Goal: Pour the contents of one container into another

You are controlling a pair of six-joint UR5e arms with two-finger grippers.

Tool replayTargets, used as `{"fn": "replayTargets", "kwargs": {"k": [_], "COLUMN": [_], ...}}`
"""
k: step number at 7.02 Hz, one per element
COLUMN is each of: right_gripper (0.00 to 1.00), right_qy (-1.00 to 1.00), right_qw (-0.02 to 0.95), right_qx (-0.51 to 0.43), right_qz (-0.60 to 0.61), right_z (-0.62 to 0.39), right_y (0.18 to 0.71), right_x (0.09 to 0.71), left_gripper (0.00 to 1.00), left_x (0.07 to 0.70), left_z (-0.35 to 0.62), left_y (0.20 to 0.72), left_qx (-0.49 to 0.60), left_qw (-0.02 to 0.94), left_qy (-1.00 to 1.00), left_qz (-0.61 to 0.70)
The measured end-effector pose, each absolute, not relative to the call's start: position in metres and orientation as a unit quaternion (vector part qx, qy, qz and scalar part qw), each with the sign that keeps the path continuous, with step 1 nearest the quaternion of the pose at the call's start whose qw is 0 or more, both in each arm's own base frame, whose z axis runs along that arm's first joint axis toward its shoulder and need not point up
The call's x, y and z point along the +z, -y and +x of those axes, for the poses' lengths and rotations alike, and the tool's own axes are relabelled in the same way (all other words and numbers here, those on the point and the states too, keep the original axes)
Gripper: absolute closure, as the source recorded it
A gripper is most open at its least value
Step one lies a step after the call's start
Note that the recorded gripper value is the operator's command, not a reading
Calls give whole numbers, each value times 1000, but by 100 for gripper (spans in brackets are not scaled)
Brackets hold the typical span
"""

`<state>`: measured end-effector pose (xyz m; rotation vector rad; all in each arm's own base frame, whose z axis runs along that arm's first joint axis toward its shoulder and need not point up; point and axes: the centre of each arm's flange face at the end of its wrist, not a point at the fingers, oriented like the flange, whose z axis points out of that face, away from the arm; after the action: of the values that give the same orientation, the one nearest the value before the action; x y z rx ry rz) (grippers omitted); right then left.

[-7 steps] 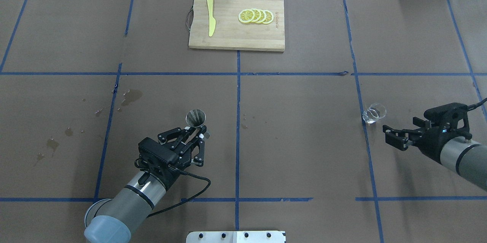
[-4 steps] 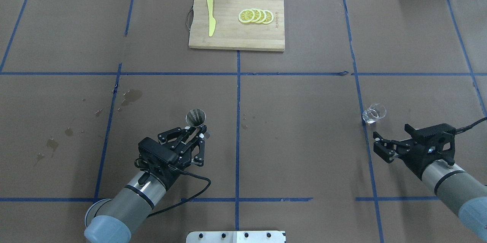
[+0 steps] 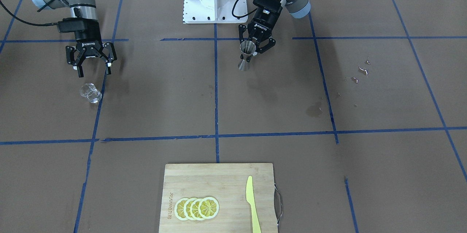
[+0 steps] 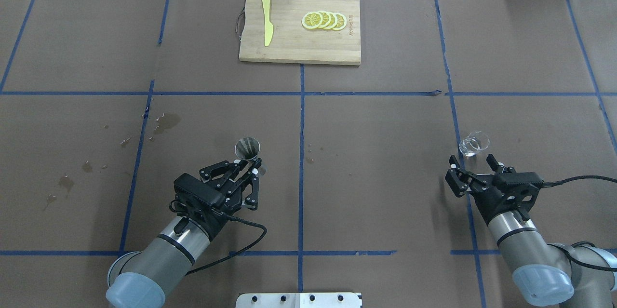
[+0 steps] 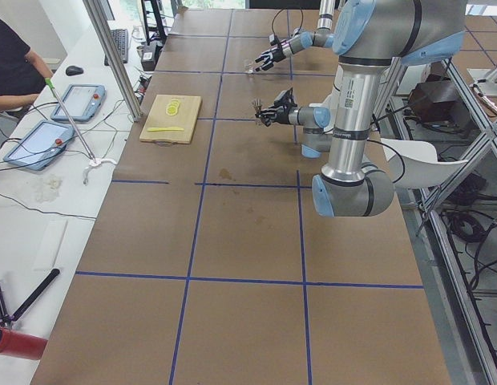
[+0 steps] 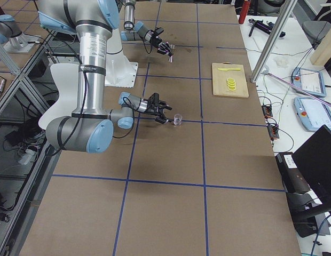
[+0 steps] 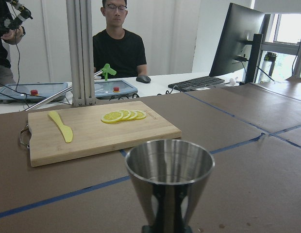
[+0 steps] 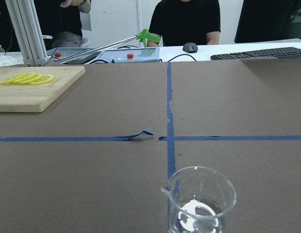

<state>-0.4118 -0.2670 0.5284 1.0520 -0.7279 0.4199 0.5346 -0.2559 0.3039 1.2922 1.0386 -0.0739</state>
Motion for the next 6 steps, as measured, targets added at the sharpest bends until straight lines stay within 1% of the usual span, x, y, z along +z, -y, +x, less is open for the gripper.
{"fn": "replayTargets", "kwargs": {"k": [2, 5, 6], "right_gripper": [5, 6, 9], "right_qy": [329, 320, 317], "right_qw": [778, 780, 780], "right_qx": [200, 200, 202], "right_qz": [496, 500, 501], "right_z": [-432, -433, -431], "right_y": [271, 275, 278], "right_x": [535, 544, 546], "left_gripper": [100, 100, 100], "left_x": [304, 304, 304], "left_z": [534, 534, 534], "left_y": [256, 256, 256], "left_qx": [-33, -34, -34], "left_qw": [675, 674, 674], "left_qy": [-462, -462, -462], "left_qz": [574, 575, 575]}}
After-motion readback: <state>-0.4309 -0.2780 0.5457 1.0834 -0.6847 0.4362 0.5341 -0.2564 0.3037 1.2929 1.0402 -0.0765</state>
